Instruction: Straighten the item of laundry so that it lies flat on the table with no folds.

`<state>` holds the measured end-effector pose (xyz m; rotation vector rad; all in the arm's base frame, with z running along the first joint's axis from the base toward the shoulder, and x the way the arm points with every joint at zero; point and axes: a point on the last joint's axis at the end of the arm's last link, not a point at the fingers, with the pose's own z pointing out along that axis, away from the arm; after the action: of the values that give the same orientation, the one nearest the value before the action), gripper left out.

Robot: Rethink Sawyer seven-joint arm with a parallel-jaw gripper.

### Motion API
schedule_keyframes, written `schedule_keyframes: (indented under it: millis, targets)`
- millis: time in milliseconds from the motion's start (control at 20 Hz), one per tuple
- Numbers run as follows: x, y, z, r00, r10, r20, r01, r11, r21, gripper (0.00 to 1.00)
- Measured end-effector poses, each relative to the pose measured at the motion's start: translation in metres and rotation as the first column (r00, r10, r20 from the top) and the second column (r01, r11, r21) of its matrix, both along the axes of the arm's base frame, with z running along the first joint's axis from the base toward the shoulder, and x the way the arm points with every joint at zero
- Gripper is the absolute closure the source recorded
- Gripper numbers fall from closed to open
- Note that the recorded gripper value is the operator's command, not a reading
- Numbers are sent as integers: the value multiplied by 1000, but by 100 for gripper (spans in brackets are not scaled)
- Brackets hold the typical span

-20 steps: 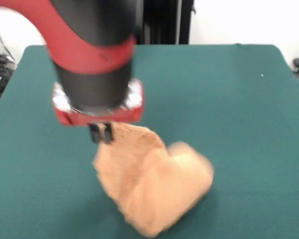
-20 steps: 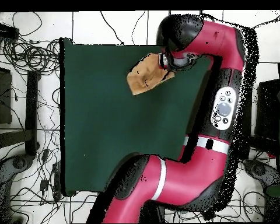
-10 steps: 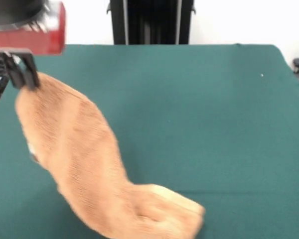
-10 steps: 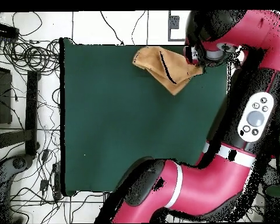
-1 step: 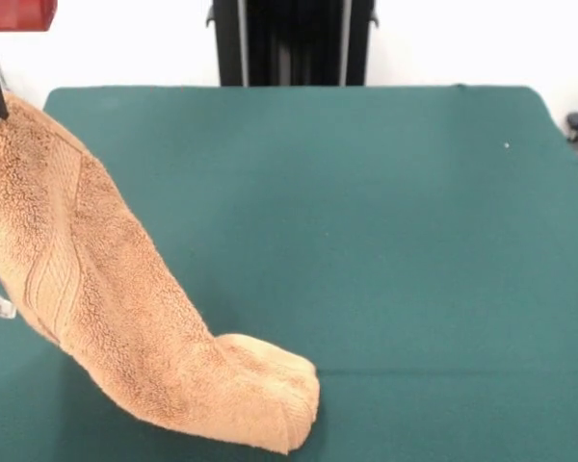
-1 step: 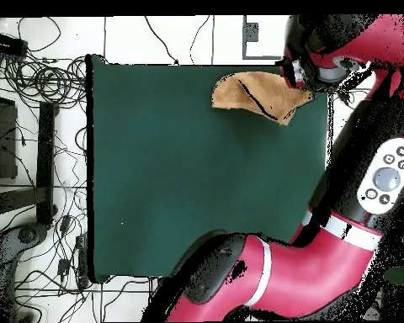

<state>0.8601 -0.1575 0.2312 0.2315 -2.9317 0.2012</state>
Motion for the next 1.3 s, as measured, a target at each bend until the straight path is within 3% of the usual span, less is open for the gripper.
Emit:
schedule_keyframes:
  millis: [550,850,1000,1300]
  targets:
    - [3,6,-7,1000,5,9,-5,1000,22,100]
    - [12,7,2,999,4,52,-5,1000,14,100]
    - [17,-1,9,997,-7,77,7,1000,1,100]
    - [34,-45,25,985,-82,153,87,996,-27,100]
